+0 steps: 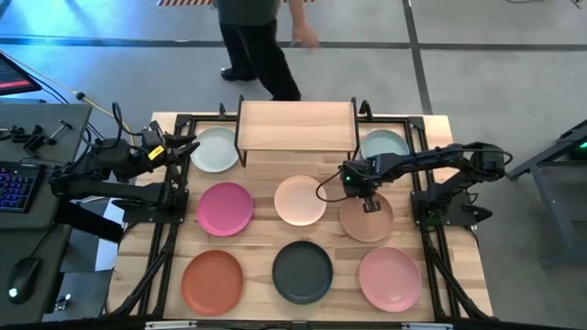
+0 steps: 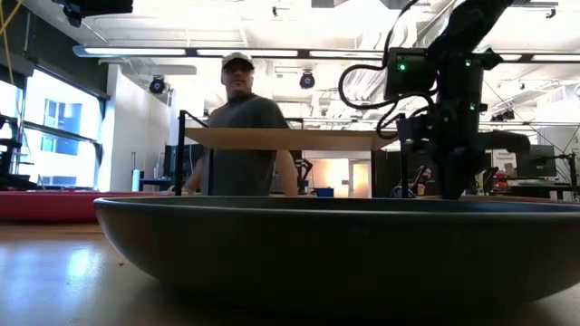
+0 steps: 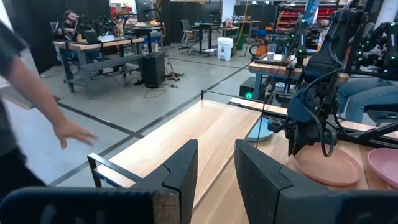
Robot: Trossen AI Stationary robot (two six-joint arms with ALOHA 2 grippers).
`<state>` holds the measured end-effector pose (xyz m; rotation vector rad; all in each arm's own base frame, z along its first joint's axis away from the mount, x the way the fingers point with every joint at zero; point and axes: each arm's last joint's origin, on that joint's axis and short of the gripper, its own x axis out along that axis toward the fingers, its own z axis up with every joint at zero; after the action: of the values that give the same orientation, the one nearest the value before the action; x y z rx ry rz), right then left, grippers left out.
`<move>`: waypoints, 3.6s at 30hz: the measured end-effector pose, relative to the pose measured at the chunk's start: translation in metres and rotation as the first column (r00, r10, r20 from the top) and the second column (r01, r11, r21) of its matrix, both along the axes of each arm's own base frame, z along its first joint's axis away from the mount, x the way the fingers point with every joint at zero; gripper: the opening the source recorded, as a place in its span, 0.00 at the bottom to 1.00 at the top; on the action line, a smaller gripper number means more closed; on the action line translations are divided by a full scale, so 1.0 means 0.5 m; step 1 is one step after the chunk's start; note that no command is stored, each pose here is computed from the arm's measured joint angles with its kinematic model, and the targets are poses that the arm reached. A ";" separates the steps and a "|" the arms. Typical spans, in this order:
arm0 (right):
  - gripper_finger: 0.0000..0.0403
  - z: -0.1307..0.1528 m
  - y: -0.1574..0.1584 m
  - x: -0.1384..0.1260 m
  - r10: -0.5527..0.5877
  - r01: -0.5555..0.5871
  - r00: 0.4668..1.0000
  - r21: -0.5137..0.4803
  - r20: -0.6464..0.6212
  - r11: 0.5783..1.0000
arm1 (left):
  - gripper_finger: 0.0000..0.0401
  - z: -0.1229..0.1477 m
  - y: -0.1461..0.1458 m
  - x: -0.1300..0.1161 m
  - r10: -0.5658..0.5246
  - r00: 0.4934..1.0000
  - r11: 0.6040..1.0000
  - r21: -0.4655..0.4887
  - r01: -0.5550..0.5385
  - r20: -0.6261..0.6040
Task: Place and stack plates onto a shelf
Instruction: Put the brown plate on the shelf
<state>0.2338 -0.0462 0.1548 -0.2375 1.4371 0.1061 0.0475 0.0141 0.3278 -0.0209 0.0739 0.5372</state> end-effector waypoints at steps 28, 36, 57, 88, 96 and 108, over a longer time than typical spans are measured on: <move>0.00 0.280 -0.050 0.078 -0.055 0.063 0.985 -0.049 0.162 0.997 | 0.24 0.000 0.000 0.000 -0.001 1.000 1.000 0.014 0.001 -0.008; 0.00 0.405 -0.116 0.079 -0.171 0.215 0.906 -0.073 0.386 0.974 | 0.24 0.000 0.000 0.000 -0.001 1.000 1.000 0.014 0.001 -0.008; 0.00 0.437 -0.369 0.016 -0.809 0.726 0.374 0.399 0.453 0.560 | 0.24 0.000 0.000 0.000 0.000 1.000 1.000 0.003 0.000 -0.002; 0.00 0.333 -0.431 0.033 -0.870 0.823 0.410 0.301 0.275 0.482 | 0.24 0.000 0.000 0.000 -0.001 1.000 1.000 -0.025 0.002 0.015; 0.00 0.334 -0.430 0.038 -0.847 0.803 0.441 0.292 0.296 0.520 | 0.24 0.000 0.000 0.000 -0.001 1.000 1.000 -0.025 0.001 0.015; 0.00 0.340 -0.433 0.050 -0.829 0.797 0.430 0.281 0.358 0.535 | 0.24 0.000 0.000 0.000 -0.001 1.000 1.000 -0.024 0.001 0.015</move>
<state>0.2589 -0.2628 0.3248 0.5099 0.9252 -0.6840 0.0475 0.0140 0.3278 -0.0484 0.0662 0.5348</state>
